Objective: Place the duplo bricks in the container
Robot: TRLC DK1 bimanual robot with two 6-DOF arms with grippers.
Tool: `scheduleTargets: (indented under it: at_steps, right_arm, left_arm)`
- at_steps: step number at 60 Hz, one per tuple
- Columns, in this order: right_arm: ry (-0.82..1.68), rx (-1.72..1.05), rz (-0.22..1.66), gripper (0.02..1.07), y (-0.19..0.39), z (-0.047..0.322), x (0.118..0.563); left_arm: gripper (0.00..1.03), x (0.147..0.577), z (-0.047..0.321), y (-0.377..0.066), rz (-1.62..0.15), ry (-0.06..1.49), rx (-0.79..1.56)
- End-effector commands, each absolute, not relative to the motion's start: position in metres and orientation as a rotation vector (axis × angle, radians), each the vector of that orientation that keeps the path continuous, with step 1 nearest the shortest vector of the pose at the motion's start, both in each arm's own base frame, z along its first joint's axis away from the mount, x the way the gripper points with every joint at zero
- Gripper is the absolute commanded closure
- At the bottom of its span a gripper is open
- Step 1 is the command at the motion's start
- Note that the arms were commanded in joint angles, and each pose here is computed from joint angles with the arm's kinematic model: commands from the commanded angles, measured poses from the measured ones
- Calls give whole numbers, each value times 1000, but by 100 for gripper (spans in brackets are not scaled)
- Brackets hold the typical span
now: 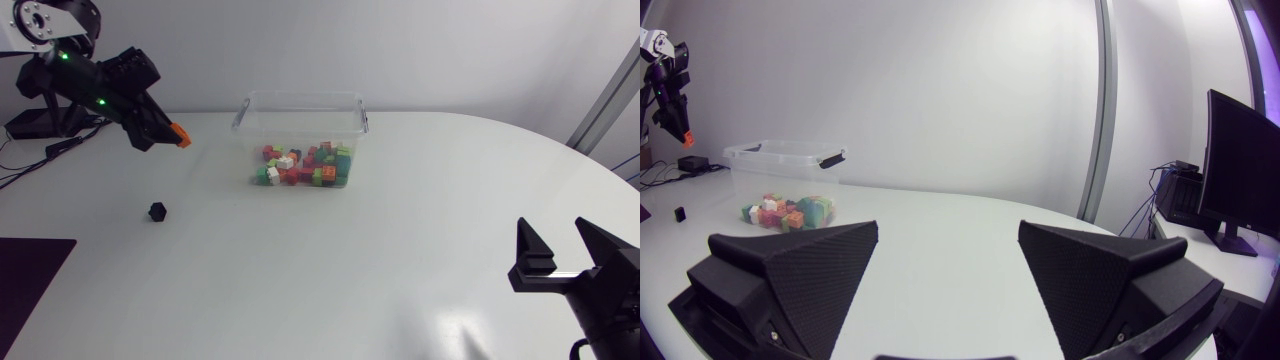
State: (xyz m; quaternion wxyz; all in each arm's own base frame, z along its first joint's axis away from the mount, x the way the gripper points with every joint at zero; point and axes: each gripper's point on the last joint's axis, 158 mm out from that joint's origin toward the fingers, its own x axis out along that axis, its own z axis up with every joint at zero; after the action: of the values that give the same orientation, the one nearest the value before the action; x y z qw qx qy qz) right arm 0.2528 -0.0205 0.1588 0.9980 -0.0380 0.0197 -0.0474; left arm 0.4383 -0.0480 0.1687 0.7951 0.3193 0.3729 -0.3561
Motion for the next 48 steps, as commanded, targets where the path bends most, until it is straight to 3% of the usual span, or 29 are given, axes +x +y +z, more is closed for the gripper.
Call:
scheduleTargets:
  at_steps: [1, 16, 48]
  right_arm:
    - [46, -88, -102, 6, -22, 152, 253]
    - [46, -88, -102, 6, -22, 152, 253]
    - [46, -88, -102, 6, -22, 152, 253]
  left_arm:
    - [75, 435, 160, -75, -782, 810, 604]
    - [75, 470, 174, -154, -757, 668, 458]
    - [74, 534, 191, -230, -704, 544, 356]
